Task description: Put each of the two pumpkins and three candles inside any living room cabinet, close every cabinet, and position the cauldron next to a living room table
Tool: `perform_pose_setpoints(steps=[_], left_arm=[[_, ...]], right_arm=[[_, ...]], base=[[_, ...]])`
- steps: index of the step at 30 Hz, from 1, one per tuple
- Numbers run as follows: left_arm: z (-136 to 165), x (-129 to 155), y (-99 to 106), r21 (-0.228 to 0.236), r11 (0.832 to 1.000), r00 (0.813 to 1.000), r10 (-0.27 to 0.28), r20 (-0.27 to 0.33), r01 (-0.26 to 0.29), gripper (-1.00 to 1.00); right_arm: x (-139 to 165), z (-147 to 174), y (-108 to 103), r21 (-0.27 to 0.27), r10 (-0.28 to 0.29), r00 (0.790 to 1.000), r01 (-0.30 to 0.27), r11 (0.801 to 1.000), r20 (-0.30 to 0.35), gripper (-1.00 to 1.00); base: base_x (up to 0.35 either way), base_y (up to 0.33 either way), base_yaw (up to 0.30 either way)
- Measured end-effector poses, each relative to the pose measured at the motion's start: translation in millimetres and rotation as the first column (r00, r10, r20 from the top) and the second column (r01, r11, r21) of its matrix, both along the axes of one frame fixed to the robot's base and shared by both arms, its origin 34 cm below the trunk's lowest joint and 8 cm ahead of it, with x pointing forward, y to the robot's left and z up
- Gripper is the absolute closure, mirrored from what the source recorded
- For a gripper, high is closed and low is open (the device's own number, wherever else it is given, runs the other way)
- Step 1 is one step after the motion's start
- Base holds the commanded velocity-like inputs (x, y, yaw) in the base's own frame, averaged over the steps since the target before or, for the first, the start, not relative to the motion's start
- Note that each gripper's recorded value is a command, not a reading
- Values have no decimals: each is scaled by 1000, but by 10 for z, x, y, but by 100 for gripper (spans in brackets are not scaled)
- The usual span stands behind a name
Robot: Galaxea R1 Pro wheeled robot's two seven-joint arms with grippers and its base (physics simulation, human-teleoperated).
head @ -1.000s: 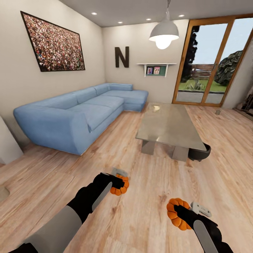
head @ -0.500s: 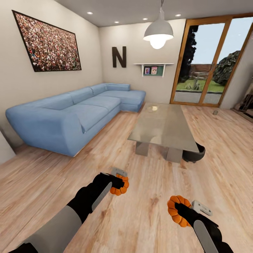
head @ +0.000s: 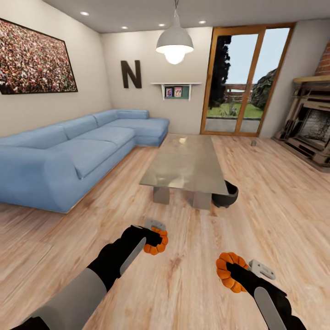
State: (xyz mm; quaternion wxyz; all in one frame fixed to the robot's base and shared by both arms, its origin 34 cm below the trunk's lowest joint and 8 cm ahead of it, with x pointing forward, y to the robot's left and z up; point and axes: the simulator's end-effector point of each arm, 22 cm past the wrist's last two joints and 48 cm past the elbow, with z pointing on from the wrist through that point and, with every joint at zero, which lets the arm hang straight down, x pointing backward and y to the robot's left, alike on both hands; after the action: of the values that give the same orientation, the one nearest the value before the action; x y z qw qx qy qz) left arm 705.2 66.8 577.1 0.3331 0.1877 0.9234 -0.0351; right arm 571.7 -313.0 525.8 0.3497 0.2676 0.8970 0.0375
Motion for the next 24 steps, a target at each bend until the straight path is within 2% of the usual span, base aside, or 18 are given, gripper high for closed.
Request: perform_pose_setpoints(steps=[24], left_arm=[[50,4,-2,1,1000,1000,1,9,-1,100]], right_arm=[[9,36,-9,-2,0,1000,0,1000,8,100]], base=[[0,-300,-291]])
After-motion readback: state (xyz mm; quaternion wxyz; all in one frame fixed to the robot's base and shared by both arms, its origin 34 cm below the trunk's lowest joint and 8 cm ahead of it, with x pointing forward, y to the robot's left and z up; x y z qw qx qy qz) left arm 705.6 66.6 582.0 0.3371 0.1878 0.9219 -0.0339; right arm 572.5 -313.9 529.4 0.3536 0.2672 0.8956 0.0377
